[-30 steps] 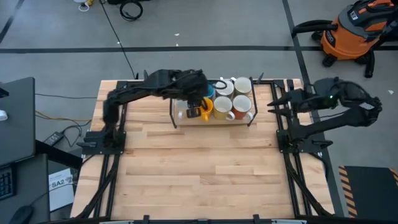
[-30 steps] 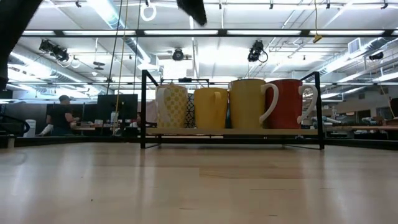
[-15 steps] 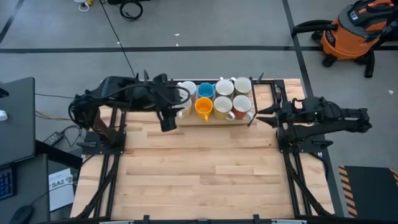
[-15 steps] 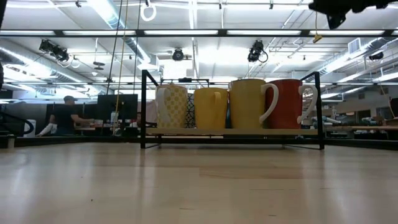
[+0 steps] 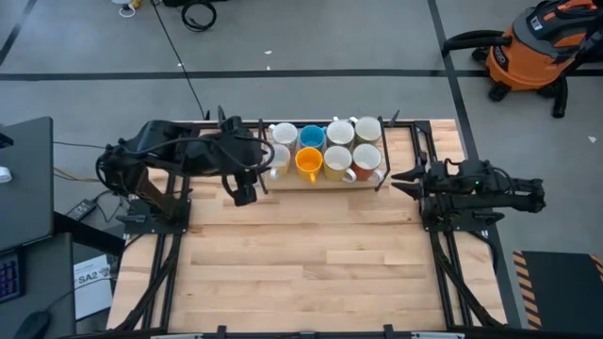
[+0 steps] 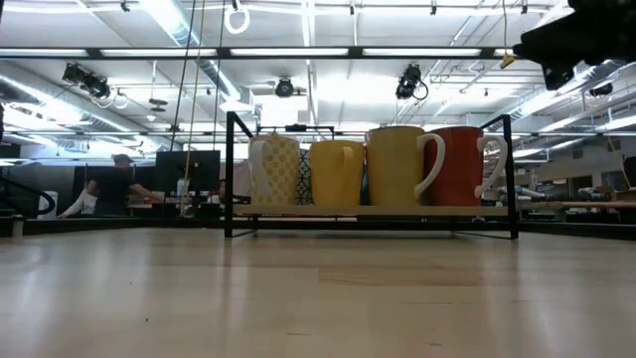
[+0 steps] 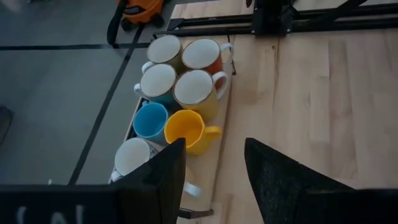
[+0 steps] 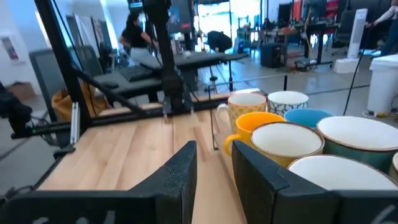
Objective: Place coffee mugs
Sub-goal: Return to Home Position
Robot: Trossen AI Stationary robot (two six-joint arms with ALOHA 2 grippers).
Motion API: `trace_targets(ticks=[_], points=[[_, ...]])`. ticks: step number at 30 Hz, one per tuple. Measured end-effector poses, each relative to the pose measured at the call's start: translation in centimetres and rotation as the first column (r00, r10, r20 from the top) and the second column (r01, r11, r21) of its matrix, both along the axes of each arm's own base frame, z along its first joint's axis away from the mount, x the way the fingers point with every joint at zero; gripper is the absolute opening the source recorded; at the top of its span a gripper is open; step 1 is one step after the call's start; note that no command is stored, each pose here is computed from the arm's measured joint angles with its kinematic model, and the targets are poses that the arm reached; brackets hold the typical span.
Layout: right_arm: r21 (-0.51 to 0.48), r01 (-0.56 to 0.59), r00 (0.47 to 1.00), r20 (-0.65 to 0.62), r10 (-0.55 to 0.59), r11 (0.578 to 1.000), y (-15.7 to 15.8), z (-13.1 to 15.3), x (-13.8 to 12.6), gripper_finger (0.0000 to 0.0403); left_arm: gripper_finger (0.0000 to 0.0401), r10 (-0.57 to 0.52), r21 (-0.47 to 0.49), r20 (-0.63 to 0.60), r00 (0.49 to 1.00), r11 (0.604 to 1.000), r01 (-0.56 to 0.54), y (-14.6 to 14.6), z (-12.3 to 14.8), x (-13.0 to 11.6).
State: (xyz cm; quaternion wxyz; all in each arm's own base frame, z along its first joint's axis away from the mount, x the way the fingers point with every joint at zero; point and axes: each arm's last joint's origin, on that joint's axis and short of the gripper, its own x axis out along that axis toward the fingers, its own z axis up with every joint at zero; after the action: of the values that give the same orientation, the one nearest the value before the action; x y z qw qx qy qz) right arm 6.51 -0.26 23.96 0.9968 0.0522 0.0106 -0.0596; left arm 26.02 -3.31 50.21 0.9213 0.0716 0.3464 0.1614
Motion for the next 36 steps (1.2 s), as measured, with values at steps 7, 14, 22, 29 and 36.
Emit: trace_targets(ticks=[7,14,22,29,36], points=[[0.004,-0.003,1.0,0.007,0.003,1.0,0.0,-1.1,0.6,0.0107,0.0172,0.005,-0.002,0.003,1.0,1.0,-0.005,-0.1,0.1,-0.3],[0.005,-0.003,1.0,0.004,0.003,1.0,0.0,-1.8,0.9,0.0107,0.0172,-0.012,-0.014,0.026,1.0,1.0,0.013,-0.7,0.9,-2.3],[0.006,-0.003,1.0,-0.019,0.003,1.0,0.0,-2.6,1.3,0.0107,0.0172,0.02,0.027,0.154,0.988,0.999,-0.025,-1.7,2.7,-7.7],[0.006,-0.002,0.999,-0.036,0.002,1.0,0.0,-3.2,1.5,0.0107,0.0172,0.082,0.104,0.177,0.981,0.989,-0.101,-2.3,-1.2,-8.4],[0.003,-0.003,0.999,-0.036,0.003,1.0,0.0,-3.2,1.5,0.0107,0.0172,0.034,0.115,0.265,0.964,0.991,-0.066,-2.5,-10.5,-4.7]])
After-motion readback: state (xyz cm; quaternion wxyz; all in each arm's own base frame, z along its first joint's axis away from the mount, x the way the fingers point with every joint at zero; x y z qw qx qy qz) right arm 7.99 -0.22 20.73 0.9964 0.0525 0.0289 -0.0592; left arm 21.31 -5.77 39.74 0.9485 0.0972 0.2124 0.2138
